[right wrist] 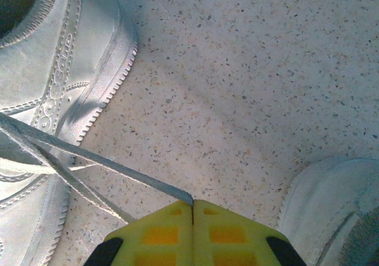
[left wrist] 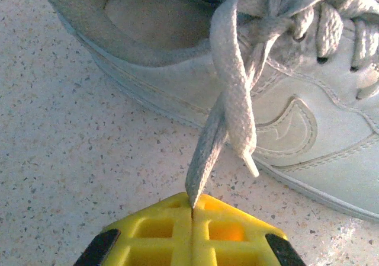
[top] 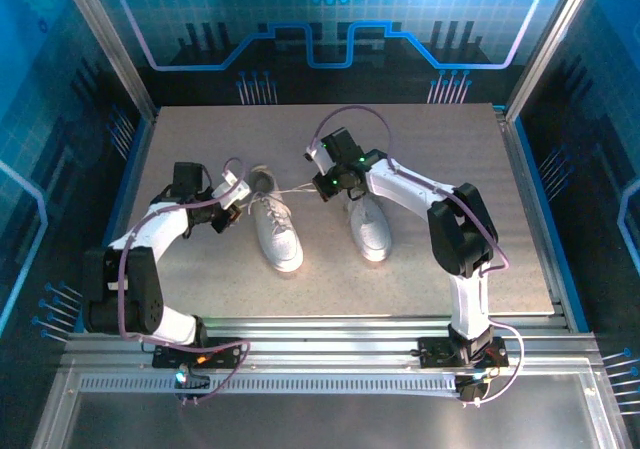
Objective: Tie the shoes
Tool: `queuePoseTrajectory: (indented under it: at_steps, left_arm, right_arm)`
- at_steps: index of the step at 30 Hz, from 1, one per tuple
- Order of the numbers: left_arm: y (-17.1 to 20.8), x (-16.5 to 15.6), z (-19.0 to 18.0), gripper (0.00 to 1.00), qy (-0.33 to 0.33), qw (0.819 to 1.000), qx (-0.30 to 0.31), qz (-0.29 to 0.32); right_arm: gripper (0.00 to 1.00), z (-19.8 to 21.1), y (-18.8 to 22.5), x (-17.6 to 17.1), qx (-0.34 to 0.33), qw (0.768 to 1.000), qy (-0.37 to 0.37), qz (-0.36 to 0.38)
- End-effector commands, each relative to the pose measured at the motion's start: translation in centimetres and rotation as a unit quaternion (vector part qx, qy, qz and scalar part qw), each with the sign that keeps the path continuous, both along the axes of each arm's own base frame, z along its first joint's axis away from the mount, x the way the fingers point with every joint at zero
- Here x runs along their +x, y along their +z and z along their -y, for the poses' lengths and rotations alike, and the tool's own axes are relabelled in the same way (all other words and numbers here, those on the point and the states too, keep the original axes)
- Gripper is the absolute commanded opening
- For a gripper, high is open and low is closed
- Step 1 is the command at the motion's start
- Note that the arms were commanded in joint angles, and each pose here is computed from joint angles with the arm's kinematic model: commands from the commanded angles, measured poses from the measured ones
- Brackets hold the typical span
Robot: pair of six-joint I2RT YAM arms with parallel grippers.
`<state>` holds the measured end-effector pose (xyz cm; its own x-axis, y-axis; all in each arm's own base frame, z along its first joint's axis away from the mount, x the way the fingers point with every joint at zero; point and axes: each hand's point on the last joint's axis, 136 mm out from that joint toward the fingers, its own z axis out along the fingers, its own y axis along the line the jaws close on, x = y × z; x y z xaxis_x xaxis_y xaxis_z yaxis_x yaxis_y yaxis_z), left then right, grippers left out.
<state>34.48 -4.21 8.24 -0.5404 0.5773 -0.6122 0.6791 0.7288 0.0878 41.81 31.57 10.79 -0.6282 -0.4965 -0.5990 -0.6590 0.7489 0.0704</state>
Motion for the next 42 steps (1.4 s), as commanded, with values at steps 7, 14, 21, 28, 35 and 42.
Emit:
queuePoseTrajectory:
  at_steps: [7, 14, 21, 28, 35, 42]
  left_arm:
    - [3.3, 1.0, -0.9, 0.49, 0.036, 0.999, -0.018, 0.035]
    - [7.2, 1.1, 0.7, 0.49, 0.007, 0.996, -0.064, 0.065]
    - [6.1, 1.3, 3.2, 0.54, -0.043, 0.996, -0.044, 0.067]
    - [5.5, 2.8, 4.8, 0.5, -0.062, 0.995, -0.056, 0.055]
    - [5.3, 3.1, 4.9, 0.38, -0.061, 0.995, -0.058, 0.049]
    - [5.4, 2.9, 4.8, 0.08, -0.057, 0.995, -0.06, 0.055]
  right_arm:
    - [0.52, 0.3, 3.8, 0.7, 0.04, 0.999, 0.026, 0.007]
    - [0.58, 1.0, 6.4, 1.1, 0.061, 0.998, 0.002, 0.022]
    - [0.58, -2.3, 7.2, -0.9, 0.109, 0.992, 0.057, 0.014]
    - [0.58, -8.0, 6.9, -3.9, 0.126, 0.976, 0.178, 0.019]
    - [0.59, -10.8, 5.9, -4.8, 0.13, 0.962, 0.24, 0.014]
    - [0.59, -12.7, 5.3, -5.0, 0.15, 0.95, 0.273, 0.02]
